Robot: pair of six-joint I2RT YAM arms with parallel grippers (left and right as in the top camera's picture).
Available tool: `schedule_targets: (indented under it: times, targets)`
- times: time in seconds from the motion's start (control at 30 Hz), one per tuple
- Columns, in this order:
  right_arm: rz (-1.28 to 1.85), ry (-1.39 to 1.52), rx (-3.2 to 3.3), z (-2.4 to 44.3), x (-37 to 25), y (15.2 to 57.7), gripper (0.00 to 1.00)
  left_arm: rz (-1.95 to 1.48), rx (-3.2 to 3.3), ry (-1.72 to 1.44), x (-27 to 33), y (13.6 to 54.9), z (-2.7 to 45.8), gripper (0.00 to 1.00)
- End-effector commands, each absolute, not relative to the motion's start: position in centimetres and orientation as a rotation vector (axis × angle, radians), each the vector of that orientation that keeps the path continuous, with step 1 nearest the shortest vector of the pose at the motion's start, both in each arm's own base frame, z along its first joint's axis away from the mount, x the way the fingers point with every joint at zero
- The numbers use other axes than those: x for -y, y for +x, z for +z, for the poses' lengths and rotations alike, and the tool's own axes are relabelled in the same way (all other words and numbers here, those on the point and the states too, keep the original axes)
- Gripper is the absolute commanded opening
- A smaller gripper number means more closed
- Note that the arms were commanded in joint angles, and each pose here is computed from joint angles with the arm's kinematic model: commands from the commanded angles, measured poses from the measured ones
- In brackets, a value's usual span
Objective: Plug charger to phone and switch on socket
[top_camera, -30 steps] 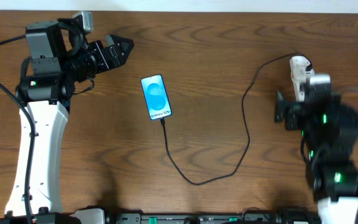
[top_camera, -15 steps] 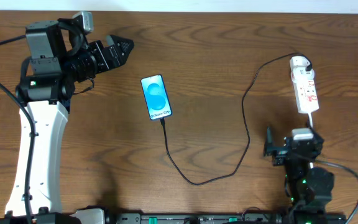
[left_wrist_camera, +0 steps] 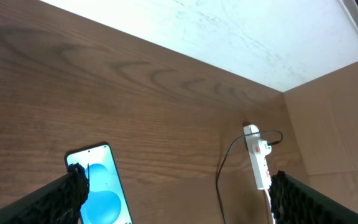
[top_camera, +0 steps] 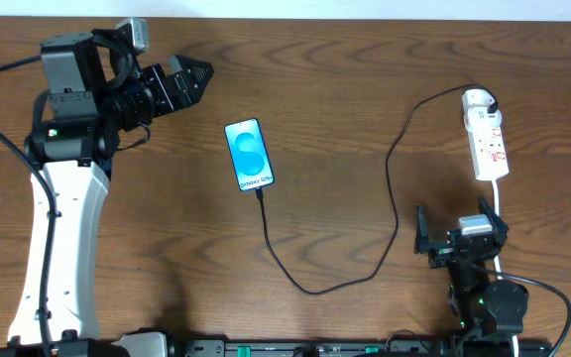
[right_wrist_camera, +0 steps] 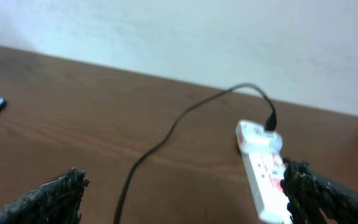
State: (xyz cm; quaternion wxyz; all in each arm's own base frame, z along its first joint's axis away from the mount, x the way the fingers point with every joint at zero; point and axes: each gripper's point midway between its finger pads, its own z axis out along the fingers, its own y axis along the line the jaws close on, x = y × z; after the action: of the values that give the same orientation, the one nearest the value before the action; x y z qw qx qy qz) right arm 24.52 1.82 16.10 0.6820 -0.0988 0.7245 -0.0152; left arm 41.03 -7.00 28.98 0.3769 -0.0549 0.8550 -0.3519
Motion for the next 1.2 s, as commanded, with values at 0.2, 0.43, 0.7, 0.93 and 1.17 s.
schedule_targets:
  times: [0.2, 0.43, 0.7, 0.93, 1.17]
  targets:
    - [0.014, -0.221, -1.617, 16.0, -2.4, 24.5, 0.99, -0.893, -2.179, -0.13, 7.0, 41.1, 29.3, 0.93]
    - [0.014, -0.221, -1.618, 16.0, -2.4, 24.5, 0.99, -0.893, -2.179, -0.13, 7.0, 41.1, 29.3, 0.93]
    - [0.014, -0.221, -1.618, 16.0, -2.4, 24.5, 0.99, -0.893, -2.179, -0.13, 7.0, 41.1, 29.3, 0.93]
    - [0.015, -0.221, -1.618, 16.0, -2.4, 24.5, 0.99, -0.895, -2.186, -0.135, 7.0, 41.0, 29.2, 0.93]
    - [0.015, -0.221, -1.618, 16.0, -2.4, 24.5, 0.99, -0.774, -2.189, -0.135, 5.7, 41.5, 28.7, 0.93]
